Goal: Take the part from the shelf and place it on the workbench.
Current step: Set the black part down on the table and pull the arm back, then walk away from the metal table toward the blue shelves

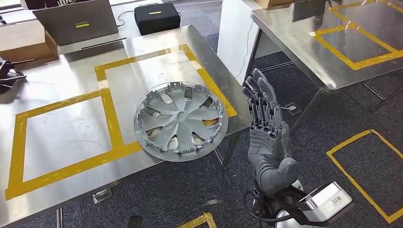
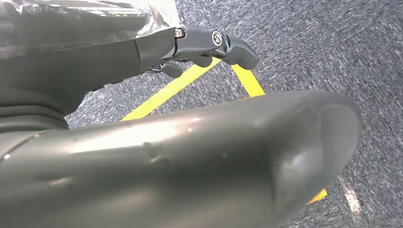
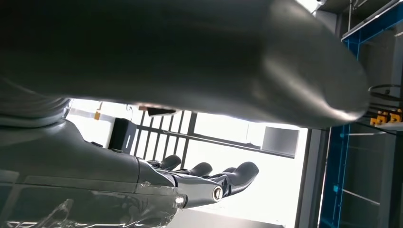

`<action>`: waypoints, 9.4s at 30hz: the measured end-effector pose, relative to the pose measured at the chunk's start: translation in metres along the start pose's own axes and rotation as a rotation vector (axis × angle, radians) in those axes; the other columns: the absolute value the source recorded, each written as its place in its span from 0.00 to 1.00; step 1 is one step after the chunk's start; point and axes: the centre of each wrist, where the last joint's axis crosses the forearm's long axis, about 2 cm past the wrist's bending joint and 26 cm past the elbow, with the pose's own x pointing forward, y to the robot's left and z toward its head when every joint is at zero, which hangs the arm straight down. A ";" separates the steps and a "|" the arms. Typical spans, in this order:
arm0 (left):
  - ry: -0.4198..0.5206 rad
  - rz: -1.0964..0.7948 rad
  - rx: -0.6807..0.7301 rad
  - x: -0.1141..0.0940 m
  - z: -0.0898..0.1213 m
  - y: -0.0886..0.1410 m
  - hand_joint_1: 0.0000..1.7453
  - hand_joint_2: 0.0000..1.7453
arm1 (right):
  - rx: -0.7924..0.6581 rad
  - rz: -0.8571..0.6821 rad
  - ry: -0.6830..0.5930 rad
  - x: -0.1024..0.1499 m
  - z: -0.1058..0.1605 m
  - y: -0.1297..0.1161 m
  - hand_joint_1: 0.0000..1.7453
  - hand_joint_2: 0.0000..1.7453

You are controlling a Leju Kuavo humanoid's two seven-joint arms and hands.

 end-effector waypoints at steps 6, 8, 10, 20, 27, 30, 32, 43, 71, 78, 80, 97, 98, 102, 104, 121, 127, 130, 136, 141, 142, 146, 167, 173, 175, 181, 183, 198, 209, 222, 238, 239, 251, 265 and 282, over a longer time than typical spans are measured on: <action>-0.001 0.000 0.001 0.001 0.000 0.001 0.00 0.00 | 0.001 -0.005 -0.003 -0.001 0.000 0.000 0.00 0.00; -0.002 0.000 0.001 0.001 0.000 0.000 0.00 0.00 | 0.000 -0.006 -0.005 -0.001 0.001 0.000 0.00 0.00; -0.002 0.000 0.001 0.001 0.000 0.000 0.00 0.00 | 0.000 -0.007 -0.006 -0.001 0.001 0.000 0.00 0.00; 0.001 0.000 0.004 0.000 0.000 0.001 0.00 0.00 | -0.004 -0.013 -0.005 -0.001 0.002 0.001 0.00 0.00; 0.005 0.002 0.008 -0.002 0.000 0.002 0.00 0.00 | -0.009 -0.017 -0.002 -0.001 0.004 0.001 0.00 0.00; 0.007 0.003 0.009 -0.003 0.000 0.002 0.00 0.00 | -0.011 -0.017 0.002 -0.002 0.005 0.001 0.00 0.00; 0.007 0.003 0.009 -0.003 0.000 0.002 0.00 0.00 | -0.010 -0.016 0.002 -0.002 0.005 0.001 0.00 0.00; 0.008 0.003 0.006 -0.003 0.000 0.003 0.00 0.00 | -0.014 -0.023 0.003 -0.002 0.005 0.002 0.00 0.00; 0.015 0.001 0.006 -0.002 -0.001 0.003 0.00 0.00 | -0.036 -0.025 0.012 -0.003 0.008 0.001 0.00 0.00; 0.017 0.001 0.008 -0.003 0.000 0.004 0.00 0.00 | -0.037 -0.026 0.015 -0.003 0.009 0.001 0.00 0.00; 0.015 0.001 0.009 -0.002 -0.001 0.004 0.00 0.00 | -0.037 -0.026 0.014 -0.003 0.009 0.001 0.00 0.00; 0.019 0.001 0.011 -0.002 -0.001 0.004 0.00 0.00 | -0.047 -0.034 0.027 -0.004 0.011 0.000 0.00 0.00; 0.019 0.001 0.010 -0.002 -0.001 0.003 0.00 0.00 | -0.048 -0.033 0.027 -0.004 0.011 0.000 0.00 0.00; 0.019 0.000 0.011 -0.002 -0.001 0.004 0.00 0.00 | -0.048 -0.033 0.026 -0.004 0.011 0.000 0.00 0.00; 0.020 -0.001 0.011 -0.003 -0.001 0.004 0.00 0.00 | -0.048 -0.033 0.027 -0.004 0.011 0.000 0.00 0.00; 0.015 -0.006 0.010 -0.001 -0.001 0.004 0.00 0.00 | -0.051 -0.030 0.029 -0.005 0.011 -0.001 0.00 0.00; 0.013 -0.005 0.009 0.000 -0.001 0.004 0.00 0.00 | -0.051 -0.029 0.026 -0.004 0.010 -0.001 0.00 0.00; 0.014 -0.006 0.009 -0.001 -0.001 0.004 0.00 0.00 | -0.051 -0.027 0.026 -0.004 0.010 -0.002 0.00 0.00; 0.017 -0.005 0.009 -0.002 -0.001 0.004 0.00 0.00 | -0.051 -0.028 0.028 -0.004 0.011 -0.001 0.00 0.00; 0.015 -0.004 0.010 -0.001 -0.001 0.004 0.00 0.00 | -0.051 -0.028 0.027 -0.004 0.011 -0.002 0.00 0.00; 0.014 -0.003 0.010 0.000 -0.001 0.004 0.00 0.00 | -0.051 -0.028 0.027 -0.004 0.011 -0.002 0.00 0.00; 0.017 -0.003 0.010 -0.002 -0.001 0.004 0.00 0.00 | -0.052 -0.030 0.028 -0.004 0.011 -0.002 0.00 0.00; 0.018 -0.003 0.009 -0.002 -0.001 0.004 0.00 0.00 | -0.054 -0.039 0.030 -0.004 0.012 -0.002 0.00 0.00; 0.015 -0.006 0.010 -0.001 -0.001 0.004 0.00 0.00 | -0.054 -0.038 0.028 -0.004 0.012 -0.002 0.00 0.00; 0.017 -0.007 0.010 -0.002 -0.001 0.005 0.00 0.00 | -0.054 -0.038 0.028 -0.004 0.012 -0.002 0.00 0.00; 0.016 -0.009 0.011 -0.002 -0.001 0.005 0.00 0.00 | -0.054 -0.037 0.029 -0.004 0.012 -0.002 0.00 0.00; 0.016 -0.010 0.011 -0.002 -0.001 0.005 0.00 0.00 | -0.054 -0.037 0.030 -0.004 0.012 -0.002 0.00 0.00; 0.012 -0.014 0.007 -0.002 -0.001 0.005 0.00 0.00 | -0.053 -0.038 0.029 -0.004 0.012 -0.002 0.00 0.00; 0.011 -0.015 0.008 -0.001 -0.002 0.005 0.00 0.00 | -0.055 -0.036 0.026 -0.003 0.012 -0.003 0.00 0.00; 0.012 -0.012 0.006 -0.001 -0.001 0.004 0.00 0.00 | -0.056 -0.033 0.024 -0.003 0.011 -0.005 0.00 0.00; 0.013 -0.012 0.007 -0.002 -0.001 0.005 0.00 0.00 | -0.056 -0.032 0.021 -0.002 0.011 -0.005 0.00 0.00; 0.012 -0.012 0.007 -0.001 -0.001 0.005 0.00 0.00 | -0.056 -0.032 0.021 -0.002 0.011 -0.005 0.00 0.00; 0.012 -0.008 0.005 0.000 -0.001 0.004 0.00 0.00 | -0.057 -0.032 0.019 -0.001 0.011 -0.006 0.00 0.00; 0.014 -0.006 0.007 -0.001 -0.001 0.005 0.00 0.00 | -0.062 -0.032 0.019 -0.001 0.011 -0.006 0.00 0.00; 0.014 -0.004 0.005 0.000 -0.001 0.004 0.00 0.00 | -0.079 -0.021 0.022 -0.001 0.012 -0.010 0.00 0.00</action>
